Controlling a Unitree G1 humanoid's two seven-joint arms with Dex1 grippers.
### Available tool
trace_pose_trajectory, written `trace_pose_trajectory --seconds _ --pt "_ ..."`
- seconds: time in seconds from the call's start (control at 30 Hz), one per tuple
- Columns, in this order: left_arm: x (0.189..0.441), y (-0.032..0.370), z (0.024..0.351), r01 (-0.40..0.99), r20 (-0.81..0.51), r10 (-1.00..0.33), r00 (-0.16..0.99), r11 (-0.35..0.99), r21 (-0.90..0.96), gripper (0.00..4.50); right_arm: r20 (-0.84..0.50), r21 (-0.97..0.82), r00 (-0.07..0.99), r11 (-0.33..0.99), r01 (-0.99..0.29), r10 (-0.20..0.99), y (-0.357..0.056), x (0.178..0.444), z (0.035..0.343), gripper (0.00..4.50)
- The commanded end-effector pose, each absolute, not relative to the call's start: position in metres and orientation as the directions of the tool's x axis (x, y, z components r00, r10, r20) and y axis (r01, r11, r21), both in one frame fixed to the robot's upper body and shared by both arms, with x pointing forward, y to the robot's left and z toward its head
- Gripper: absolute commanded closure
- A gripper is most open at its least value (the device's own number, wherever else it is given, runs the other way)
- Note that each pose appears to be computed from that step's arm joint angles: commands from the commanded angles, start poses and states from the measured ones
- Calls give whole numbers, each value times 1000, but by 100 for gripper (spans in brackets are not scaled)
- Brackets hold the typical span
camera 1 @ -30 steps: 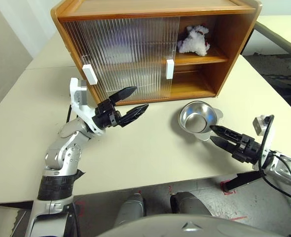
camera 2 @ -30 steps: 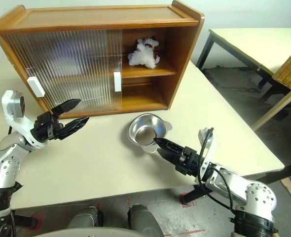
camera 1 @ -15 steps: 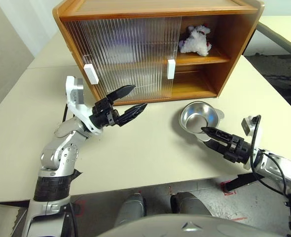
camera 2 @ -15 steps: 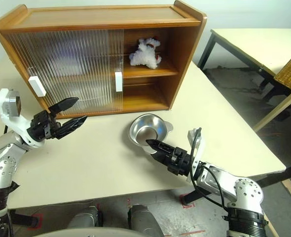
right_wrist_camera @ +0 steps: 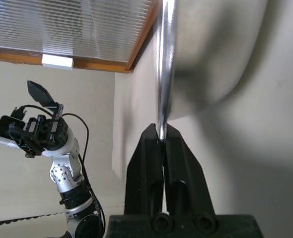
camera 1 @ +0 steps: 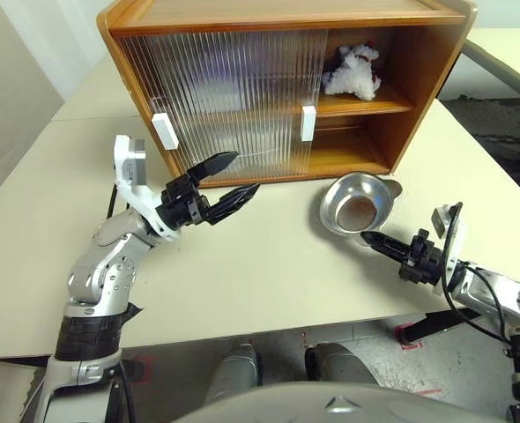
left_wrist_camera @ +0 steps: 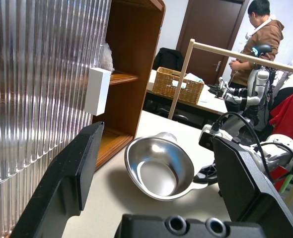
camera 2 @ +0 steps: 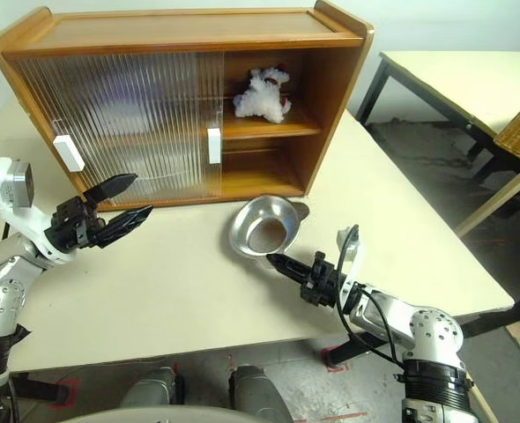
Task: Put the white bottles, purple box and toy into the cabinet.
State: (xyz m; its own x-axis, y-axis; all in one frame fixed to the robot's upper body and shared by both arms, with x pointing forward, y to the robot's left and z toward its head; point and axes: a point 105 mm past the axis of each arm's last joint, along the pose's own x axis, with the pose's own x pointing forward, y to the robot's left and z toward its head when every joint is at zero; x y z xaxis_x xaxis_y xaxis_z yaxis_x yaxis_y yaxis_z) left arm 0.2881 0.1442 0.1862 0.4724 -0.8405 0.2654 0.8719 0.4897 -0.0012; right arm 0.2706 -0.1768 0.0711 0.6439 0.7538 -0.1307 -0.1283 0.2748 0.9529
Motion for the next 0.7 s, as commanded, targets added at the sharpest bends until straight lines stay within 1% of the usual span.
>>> trace_pose_trajectory --seconds 0.03,0.13,0.27,0.43,0.7 --pt "286 146 189 869 259 -841 475 495 14 0 -128 950 660 284 -133 740 -183 275 71 446" --pt "286 146 189 869 260 -841 474 494 15 0 -110 951 667 274 -145 737 -184 278 73 446" --pt "288 145 190 873 262 -846 465 487 20 0 22 959 707 185 -214 707 -186 294 97 446" --pt "289 144 191 875 263 -847 461 484 23 0 132 956 730 108 -272 671 -187 311 121 446" --pt "288 143 191 876 262 -850 458 481 27 0 179 964 753 38 -261 633 -167 343 131 446"
